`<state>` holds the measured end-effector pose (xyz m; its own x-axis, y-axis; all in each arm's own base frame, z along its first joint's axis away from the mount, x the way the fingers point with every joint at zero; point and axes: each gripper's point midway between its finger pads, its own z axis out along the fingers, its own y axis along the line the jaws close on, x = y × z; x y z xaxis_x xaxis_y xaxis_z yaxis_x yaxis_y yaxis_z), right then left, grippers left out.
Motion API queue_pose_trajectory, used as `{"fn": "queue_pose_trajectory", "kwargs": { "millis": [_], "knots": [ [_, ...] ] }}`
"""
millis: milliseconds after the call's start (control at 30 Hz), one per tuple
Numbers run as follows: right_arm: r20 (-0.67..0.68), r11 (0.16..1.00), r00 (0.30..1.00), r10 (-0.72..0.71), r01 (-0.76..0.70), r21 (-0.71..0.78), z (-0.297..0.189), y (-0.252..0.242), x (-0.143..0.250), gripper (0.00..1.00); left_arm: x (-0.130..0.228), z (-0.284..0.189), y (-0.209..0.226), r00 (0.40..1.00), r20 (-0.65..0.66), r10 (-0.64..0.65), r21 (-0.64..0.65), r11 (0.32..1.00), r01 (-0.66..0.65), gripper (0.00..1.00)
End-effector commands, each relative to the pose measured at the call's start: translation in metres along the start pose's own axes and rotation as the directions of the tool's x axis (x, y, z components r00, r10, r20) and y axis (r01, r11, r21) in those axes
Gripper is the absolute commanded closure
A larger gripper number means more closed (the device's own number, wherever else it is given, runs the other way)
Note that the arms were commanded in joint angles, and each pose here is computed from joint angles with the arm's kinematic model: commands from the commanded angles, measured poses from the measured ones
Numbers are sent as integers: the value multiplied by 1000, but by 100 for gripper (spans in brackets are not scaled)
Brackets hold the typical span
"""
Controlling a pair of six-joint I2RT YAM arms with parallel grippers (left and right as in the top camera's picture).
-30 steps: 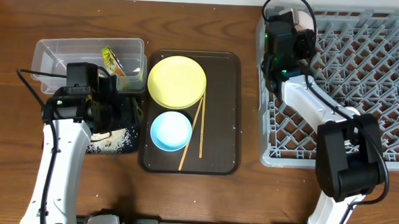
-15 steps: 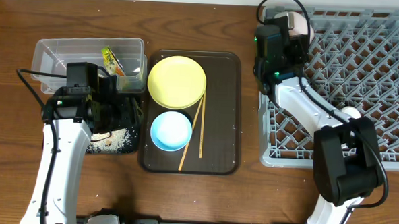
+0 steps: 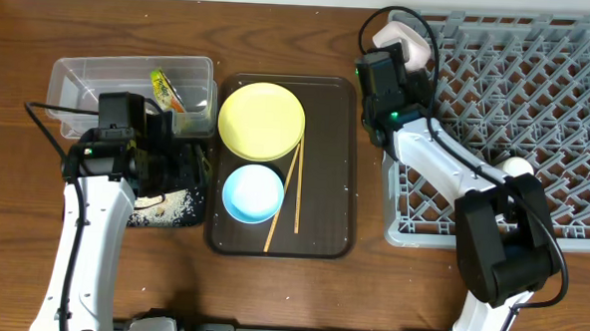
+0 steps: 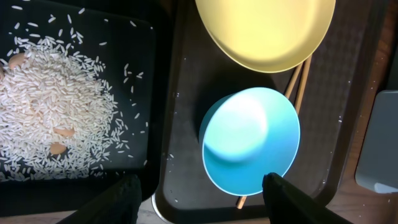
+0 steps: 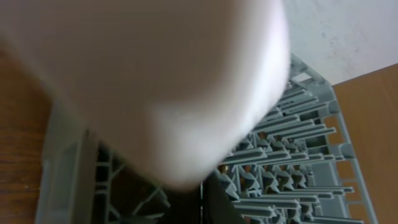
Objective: Sort waste into correct bins and load items into the dishwasher rack
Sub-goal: 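Lift the pink bowl and carry it right over the rack, then lower the pink bowl into the rack's back corner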
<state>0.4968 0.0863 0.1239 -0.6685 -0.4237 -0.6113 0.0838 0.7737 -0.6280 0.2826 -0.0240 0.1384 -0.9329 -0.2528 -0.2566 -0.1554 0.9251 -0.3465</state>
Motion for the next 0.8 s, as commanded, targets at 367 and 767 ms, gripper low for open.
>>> {"fn": "queue_pose_trajectory", "kwargs": {
  "millis": [367, 767],
  "knots": [
    [32, 997, 996, 83, -83, -2, -12, -20, -12, 100, 2, 0, 2, 1000, -1, 7, -9, 1000, -7, 35],
    [89, 989, 986, 144, -139, -57, -30, -39, -33, 99, 2, 0, 2, 1000, -1, 7, -9, 1000, -7, 34]
  ]
}}
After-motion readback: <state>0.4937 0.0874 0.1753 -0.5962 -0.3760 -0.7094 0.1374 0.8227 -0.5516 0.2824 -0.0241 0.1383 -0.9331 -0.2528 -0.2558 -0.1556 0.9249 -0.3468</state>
